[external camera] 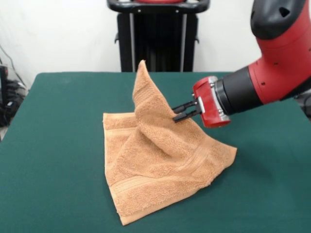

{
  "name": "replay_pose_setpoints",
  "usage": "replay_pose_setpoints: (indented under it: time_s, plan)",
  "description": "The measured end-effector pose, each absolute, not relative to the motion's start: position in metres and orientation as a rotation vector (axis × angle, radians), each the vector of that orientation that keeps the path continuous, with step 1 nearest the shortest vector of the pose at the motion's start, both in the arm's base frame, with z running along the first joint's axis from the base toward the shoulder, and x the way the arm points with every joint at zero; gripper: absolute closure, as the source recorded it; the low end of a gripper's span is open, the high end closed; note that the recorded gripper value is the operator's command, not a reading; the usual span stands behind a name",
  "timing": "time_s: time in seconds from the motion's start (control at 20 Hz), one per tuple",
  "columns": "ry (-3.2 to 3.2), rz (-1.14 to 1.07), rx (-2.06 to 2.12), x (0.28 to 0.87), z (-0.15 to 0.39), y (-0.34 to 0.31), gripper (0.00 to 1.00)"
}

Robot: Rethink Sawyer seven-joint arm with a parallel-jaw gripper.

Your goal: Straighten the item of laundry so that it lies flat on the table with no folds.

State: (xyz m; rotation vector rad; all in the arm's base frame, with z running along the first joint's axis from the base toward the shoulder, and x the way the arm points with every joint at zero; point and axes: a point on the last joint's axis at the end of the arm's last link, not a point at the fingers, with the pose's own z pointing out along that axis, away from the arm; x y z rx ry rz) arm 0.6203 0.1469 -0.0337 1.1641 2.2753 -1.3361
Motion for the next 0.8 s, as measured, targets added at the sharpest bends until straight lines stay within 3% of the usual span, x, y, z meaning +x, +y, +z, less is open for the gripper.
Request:
replay_pose_setpoints:
  time_s: [0.8]
  plan:
    - [2.275,-1.426,1.148,0.624,-0.042,0.162,1.0]
